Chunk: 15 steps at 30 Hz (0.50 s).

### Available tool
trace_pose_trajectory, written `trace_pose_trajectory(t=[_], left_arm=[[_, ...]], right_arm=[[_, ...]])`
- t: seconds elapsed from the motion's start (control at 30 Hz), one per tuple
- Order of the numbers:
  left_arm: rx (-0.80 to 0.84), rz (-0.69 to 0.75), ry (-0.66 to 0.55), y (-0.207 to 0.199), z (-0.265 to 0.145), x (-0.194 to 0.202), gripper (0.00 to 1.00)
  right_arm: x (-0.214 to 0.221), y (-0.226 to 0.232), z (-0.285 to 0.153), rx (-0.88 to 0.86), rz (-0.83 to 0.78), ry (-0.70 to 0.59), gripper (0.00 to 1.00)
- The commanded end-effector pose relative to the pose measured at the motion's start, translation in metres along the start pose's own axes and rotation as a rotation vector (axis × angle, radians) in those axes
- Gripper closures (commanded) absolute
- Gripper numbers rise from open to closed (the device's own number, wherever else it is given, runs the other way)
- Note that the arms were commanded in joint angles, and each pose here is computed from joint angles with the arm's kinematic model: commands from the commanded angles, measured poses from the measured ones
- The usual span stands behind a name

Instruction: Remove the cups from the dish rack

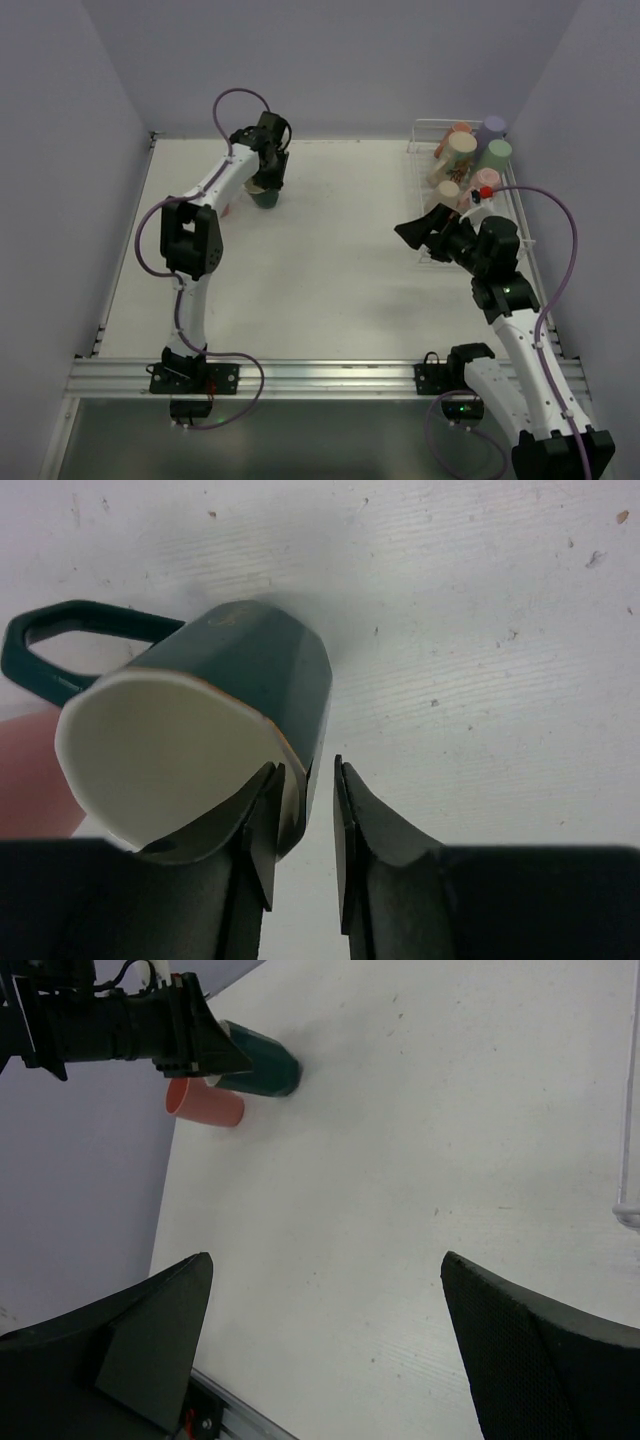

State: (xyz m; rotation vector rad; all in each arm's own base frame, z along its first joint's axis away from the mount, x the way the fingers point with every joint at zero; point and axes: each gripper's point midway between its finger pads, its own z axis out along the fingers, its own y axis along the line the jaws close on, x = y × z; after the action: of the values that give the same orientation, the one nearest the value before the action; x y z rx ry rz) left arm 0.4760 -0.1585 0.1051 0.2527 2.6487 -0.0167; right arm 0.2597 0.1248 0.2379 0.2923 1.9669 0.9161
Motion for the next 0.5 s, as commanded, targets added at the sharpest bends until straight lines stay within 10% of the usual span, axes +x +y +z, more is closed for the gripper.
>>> trace_pose_trajectory(t=[0.0, 0.3, 0.4, 0.47], left_arm=[[-0.003, -0.010, -0.134, 0.004, -0.029, -0.035, 0.64], [-0.006, -0.010, -0.160, 0.004, -0.028, -0.044, 0.56], [0.001, -0.024, -0.204, 0.004, -0.038, -0.054, 0.44], [0.013, -0.047, -0.273, 0.003, -0.058, -0.069, 0.17]], right_arm=[[-0.029, 0.016, -0.001, -0.016, -0.043, -0.087, 0.01], [-0.052, 0.017, -0.003, 0.035, -0.079, -0.150, 0.01], [-0.063, 0.011, -0.004, 0.095, -0.108, -0.180, 0.01], [-0.074, 0.002, -0.005, 0.159, -0.128, -0.217, 0.01]])
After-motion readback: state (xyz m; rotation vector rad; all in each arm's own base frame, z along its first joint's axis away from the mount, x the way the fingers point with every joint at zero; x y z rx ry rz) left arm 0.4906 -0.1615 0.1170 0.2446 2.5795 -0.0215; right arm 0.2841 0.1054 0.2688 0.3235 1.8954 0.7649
